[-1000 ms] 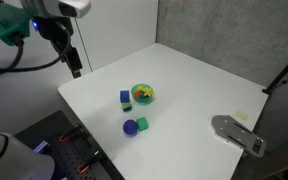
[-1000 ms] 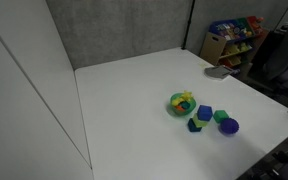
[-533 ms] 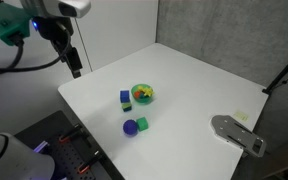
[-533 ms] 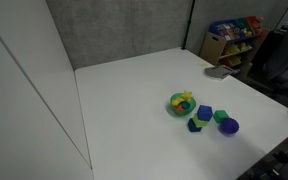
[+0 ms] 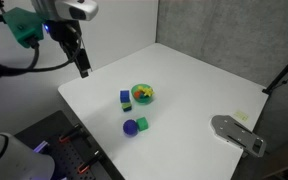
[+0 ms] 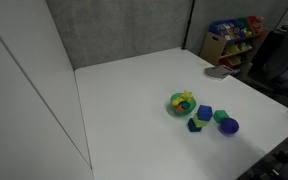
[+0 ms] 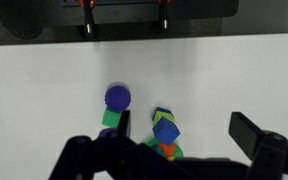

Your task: Remove the yellow object from the green bowl and put it on the green cube on the table

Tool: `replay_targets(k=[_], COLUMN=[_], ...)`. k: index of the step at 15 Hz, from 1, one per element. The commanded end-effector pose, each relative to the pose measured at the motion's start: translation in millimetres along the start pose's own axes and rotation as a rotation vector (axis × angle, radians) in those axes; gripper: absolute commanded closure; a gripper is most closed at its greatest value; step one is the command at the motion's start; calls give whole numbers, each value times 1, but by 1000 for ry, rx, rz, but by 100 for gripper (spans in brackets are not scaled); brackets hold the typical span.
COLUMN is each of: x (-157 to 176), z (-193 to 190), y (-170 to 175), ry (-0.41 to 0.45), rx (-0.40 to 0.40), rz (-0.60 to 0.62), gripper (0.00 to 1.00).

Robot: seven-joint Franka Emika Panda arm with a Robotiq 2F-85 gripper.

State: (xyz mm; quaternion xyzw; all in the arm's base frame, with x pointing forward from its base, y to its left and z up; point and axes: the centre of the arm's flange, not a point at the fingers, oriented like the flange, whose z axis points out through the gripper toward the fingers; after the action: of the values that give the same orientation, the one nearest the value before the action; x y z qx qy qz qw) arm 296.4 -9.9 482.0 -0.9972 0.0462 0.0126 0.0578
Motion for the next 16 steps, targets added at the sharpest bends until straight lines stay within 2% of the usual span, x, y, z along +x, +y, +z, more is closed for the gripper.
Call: replay_targets(k=[1,10,16], x=[53,177,244], z=[10,57,100], y=[-6,-20,-49], ry=[-21,-59,-15], rx=[0,5,-3], rz=[13,57,108], gripper=[0,0,0])
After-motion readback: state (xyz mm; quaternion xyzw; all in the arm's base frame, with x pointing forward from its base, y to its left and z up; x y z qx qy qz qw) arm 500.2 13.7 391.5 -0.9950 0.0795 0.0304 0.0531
